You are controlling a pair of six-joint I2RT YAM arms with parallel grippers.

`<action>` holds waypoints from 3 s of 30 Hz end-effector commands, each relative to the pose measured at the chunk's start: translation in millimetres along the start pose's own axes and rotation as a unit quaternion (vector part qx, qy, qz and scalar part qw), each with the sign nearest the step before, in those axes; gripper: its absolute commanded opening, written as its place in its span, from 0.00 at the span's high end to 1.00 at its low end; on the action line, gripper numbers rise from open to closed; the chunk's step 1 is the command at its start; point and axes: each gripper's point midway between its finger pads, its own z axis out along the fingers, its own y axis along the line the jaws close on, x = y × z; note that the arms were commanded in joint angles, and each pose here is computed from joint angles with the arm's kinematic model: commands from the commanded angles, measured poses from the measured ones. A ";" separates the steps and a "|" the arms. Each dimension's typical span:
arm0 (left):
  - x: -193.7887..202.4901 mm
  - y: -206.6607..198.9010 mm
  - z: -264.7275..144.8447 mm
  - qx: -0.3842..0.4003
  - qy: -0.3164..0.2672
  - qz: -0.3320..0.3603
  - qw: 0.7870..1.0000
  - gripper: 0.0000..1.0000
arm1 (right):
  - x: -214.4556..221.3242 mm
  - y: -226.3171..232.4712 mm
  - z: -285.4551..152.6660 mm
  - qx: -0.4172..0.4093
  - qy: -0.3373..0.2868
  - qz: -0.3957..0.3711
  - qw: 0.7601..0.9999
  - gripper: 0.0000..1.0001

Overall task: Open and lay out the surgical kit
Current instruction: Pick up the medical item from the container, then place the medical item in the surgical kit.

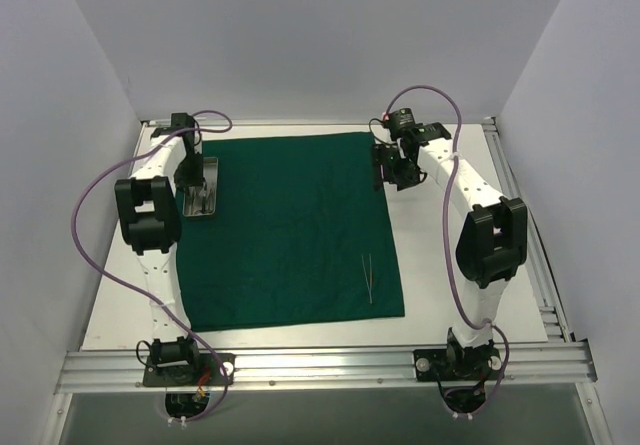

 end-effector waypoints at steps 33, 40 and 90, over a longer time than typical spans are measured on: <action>-33.2 -11.6 -72.2 0.072 -0.066 -0.063 0.993 0.98 | -5.2 10.7 -10.1 -0.027 -0.004 -0.004 1.000 0.43; -30.8 -46.1 -133.0 0.192 -0.103 -0.100 0.971 0.98 | -5.5 28.3 -20.8 -0.070 -0.012 -0.012 0.997 0.43; 83.0 -234.8 -388.7 0.747 -0.172 -0.029 0.641 0.98 | 28.5 234.6 -190.0 -0.608 -0.035 -0.084 0.789 0.50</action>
